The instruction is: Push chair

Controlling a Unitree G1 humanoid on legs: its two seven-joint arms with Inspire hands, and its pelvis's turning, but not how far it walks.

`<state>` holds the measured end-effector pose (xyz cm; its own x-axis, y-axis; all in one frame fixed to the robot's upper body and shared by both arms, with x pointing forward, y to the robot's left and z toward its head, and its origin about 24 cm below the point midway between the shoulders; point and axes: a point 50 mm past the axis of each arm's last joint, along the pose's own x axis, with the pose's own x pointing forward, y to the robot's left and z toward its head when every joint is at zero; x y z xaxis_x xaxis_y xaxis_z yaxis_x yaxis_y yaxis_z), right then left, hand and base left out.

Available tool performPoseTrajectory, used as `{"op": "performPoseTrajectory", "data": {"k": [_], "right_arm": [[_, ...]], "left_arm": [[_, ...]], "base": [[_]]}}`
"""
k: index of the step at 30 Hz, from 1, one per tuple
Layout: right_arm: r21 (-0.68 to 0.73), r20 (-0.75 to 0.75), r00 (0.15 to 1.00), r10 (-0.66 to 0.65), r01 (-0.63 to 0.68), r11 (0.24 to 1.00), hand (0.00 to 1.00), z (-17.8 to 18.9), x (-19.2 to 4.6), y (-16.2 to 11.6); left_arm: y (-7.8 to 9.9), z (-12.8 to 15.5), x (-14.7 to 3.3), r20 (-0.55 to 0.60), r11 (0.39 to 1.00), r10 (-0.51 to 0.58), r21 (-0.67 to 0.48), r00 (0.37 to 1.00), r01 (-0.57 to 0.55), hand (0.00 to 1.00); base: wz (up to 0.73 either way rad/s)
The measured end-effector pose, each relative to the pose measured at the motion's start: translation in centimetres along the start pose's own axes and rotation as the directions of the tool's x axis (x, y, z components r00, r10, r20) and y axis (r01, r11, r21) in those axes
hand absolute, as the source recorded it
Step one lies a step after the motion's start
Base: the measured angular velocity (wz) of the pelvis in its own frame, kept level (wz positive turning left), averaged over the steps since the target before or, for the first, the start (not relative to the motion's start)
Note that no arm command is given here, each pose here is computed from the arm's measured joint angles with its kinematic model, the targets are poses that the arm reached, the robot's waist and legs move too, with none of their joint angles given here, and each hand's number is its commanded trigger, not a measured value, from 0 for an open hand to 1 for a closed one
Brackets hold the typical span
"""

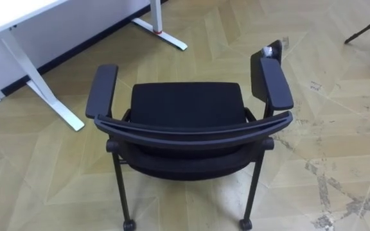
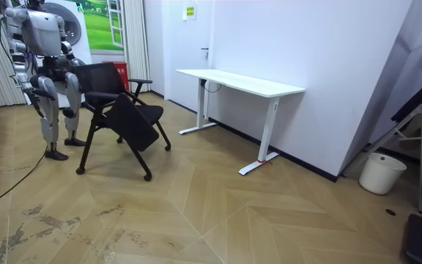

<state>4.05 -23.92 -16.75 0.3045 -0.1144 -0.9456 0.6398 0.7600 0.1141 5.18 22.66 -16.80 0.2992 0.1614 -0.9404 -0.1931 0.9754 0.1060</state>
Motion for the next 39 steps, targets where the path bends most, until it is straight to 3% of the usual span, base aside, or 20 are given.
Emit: {"op": "performPoseTrajectory", "data": {"k": [10,13,17,22,28,30,35,39], "right_arm": [[0.010,-0.032,0.998,-0.061,0.061,0.998,0.00,-1.1,-0.3,-1.0],[0.025,-0.040,0.996,-0.079,0.080,0.997,0.00,-1.2,-0.3,-1.2],[0.065,-0.055,0.994,-0.098,0.101,0.993,0.00,-1.3,-0.4,-1.5],[0.113,-0.040,0.993,-0.111,0.115,0.987,0.00,-0.2,-0.4,-1.9],[0.201,-0.003,0.990,-0.140,0.138,0.970,0.00,1.4,-0.6,-3.1],[0.209,0.003,0.988,-0.157,0.153,0.966,0.00,1.7,-0.8,-3.6],[0.165,0.013,0.988,-0.155,0.151,0.975,0.00,2.2,-0.8,-3.8],[0.166,0.012,0.990,-0.143,0.139,0.976,0.00,2.1,-0.9,-3.9]], "left_arm": [[0.9,-1.4,-0.3,-0.037,0.991,0.124,-0.052,0.992,-0.126,0.00],[1.8,-2.3,-0.6,-0.065,0.973,0.193,-0.119,0.979,-0.200,0.00],[3.7,-2.1,-0.9,-0.091,0.915,0.324,-0.223,0.942,-0.337,0.00],[6.7,-0.6,-1.4,-0.098,0.830,0.483,-0.266,0.870,-0.491,0.00],[11.7,6.5,-2.6,0.065,0.719,0.663,-0.330,0.746,-0.611,0.00],[13.5,9.8,-3.9,0.175,0.688,0.719,-0.314,0.673,-0.654,0.00],[14.8,17.1,-7.4,0.459,0.643,0.745,-0.296,0.485,-0.707,0.00],[14.6,22.5,-11.3,0.674,0.600,0.663,-0.219,0.326,-0.769,0.00]], "base": [[-0.01],[-0.03],[0.05],[-0.01],[0.04],[-0.04],[0.00],[-0.01]]}}
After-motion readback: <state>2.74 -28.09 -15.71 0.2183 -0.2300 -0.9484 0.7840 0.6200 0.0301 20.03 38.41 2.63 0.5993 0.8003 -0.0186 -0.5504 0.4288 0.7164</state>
